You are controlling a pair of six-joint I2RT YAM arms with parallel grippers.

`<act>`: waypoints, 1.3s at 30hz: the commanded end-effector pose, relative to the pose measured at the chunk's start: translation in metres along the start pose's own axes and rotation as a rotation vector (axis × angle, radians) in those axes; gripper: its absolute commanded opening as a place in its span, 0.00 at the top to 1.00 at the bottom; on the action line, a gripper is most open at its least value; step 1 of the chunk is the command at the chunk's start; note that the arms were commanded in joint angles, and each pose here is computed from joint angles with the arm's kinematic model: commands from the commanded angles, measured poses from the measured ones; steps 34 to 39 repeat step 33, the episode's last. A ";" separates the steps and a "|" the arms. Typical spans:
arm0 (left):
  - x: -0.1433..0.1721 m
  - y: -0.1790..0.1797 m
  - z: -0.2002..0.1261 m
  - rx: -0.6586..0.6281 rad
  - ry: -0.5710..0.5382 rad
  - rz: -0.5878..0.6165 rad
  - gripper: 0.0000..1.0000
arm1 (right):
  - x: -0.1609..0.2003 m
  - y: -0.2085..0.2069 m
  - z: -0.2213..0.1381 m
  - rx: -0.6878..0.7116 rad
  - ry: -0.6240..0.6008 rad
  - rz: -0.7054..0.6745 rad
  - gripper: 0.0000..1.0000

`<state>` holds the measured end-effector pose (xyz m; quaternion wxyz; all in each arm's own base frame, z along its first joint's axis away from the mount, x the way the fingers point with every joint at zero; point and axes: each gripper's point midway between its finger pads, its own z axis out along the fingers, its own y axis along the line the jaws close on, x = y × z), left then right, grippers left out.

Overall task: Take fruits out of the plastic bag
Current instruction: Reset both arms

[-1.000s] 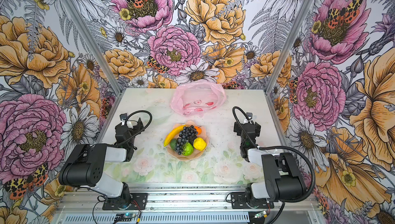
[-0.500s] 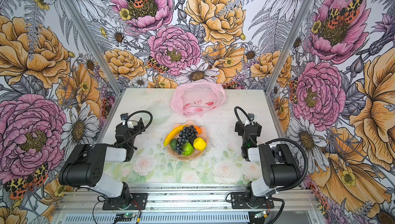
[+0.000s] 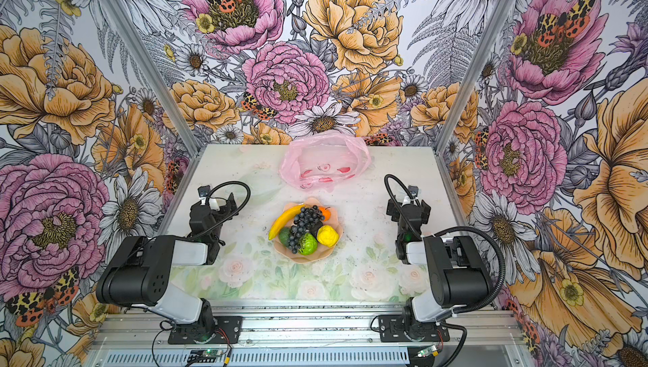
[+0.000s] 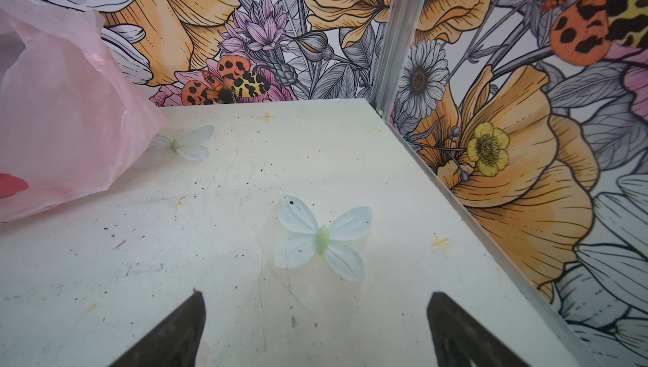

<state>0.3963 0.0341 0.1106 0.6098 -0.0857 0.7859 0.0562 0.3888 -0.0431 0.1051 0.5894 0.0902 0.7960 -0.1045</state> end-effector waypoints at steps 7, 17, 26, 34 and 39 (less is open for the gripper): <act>-0.009 -0.004 0.001 0.014 -0.029 -0.017 0.01 | -0.010 0.000 0.002 0.010 -0.035 0.023 0.01; -0.009 -0.004 0.001 0.013 -0.029 -0.017 0.01 | -0.011 0.000 0.002 0.011 -0.036 0.023 0.00; -0.009 -0.004 0.001 0.013 -0.030 -0.017 0.01 | -0.010 0.001 0.004 -0.002 -0.025 0.026 0.00; -0.009 -0.004 0.001 0.014 -0.029 -0.017 0.01 | -0.010 0.000 0.003 -0.004 -0.032 0.030 0.00; -0.009 -0.004 0.001 0.014 -0.029 -0.017 0.01 | -0.010 0.000 0.003 -0.004 -0.032 0.030 0.00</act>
